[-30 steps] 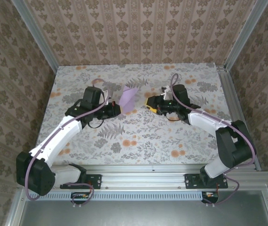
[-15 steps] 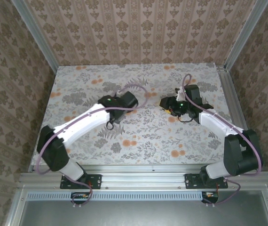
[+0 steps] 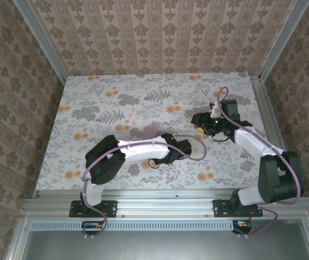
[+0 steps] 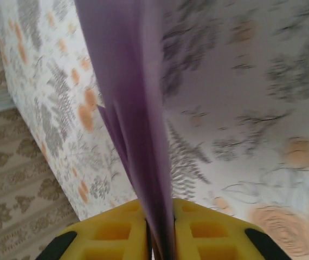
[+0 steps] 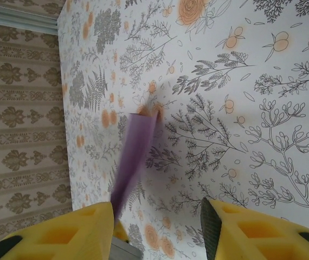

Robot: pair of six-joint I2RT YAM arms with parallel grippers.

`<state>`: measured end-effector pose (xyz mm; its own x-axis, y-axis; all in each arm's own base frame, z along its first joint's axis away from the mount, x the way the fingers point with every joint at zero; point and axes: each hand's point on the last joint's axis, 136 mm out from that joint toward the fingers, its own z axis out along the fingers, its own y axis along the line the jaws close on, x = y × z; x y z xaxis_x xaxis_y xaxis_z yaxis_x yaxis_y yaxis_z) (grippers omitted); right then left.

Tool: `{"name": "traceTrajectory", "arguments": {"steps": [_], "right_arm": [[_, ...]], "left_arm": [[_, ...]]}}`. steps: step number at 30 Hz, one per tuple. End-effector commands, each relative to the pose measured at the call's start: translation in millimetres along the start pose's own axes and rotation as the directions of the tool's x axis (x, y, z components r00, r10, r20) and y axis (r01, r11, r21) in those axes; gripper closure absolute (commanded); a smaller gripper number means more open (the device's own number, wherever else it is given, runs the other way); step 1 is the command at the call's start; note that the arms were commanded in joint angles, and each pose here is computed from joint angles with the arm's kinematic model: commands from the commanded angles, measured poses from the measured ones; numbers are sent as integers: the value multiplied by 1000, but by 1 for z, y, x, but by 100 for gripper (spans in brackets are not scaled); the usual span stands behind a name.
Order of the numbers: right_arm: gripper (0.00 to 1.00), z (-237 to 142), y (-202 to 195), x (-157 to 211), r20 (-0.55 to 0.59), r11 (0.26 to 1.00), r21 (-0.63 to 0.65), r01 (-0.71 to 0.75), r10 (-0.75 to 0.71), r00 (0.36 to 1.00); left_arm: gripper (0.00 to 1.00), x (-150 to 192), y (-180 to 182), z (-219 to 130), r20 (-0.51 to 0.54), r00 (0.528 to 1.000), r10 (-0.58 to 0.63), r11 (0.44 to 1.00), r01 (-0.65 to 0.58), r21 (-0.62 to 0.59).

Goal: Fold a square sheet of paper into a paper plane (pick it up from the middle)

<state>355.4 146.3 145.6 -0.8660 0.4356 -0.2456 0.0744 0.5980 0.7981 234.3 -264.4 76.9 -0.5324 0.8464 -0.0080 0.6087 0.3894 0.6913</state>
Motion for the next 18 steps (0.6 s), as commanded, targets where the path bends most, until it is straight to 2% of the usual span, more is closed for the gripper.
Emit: {"name": "traceTrajectory", "arguments": {"steps": [1,7,11,14,18], "right_arm": [[51,3,-7,6,-31,1000,-5,-15,15,999],[52,8,-13,11,-55,1000,-8,-28,27,998],[54,10,-17,19,-73,999,-10,-34,33,997],[56,12,-19,27,-92,999,-10,-34,32,995],[58,18,-18,41,-125,1000,-8,-21,20,992]], "left_arm": [[75,-16,-20,-12,53,999,11,996,-15,91],[59,-23,-51,-22,106,994,-17,963,-12,269],[50,-26,-64,-35,131,988,-84,907,22,420],[41,-26,-65,-50,137,976,-168,837,68,543],[38,-22,-49,-69,108,938,-328,685,158,711]]}}
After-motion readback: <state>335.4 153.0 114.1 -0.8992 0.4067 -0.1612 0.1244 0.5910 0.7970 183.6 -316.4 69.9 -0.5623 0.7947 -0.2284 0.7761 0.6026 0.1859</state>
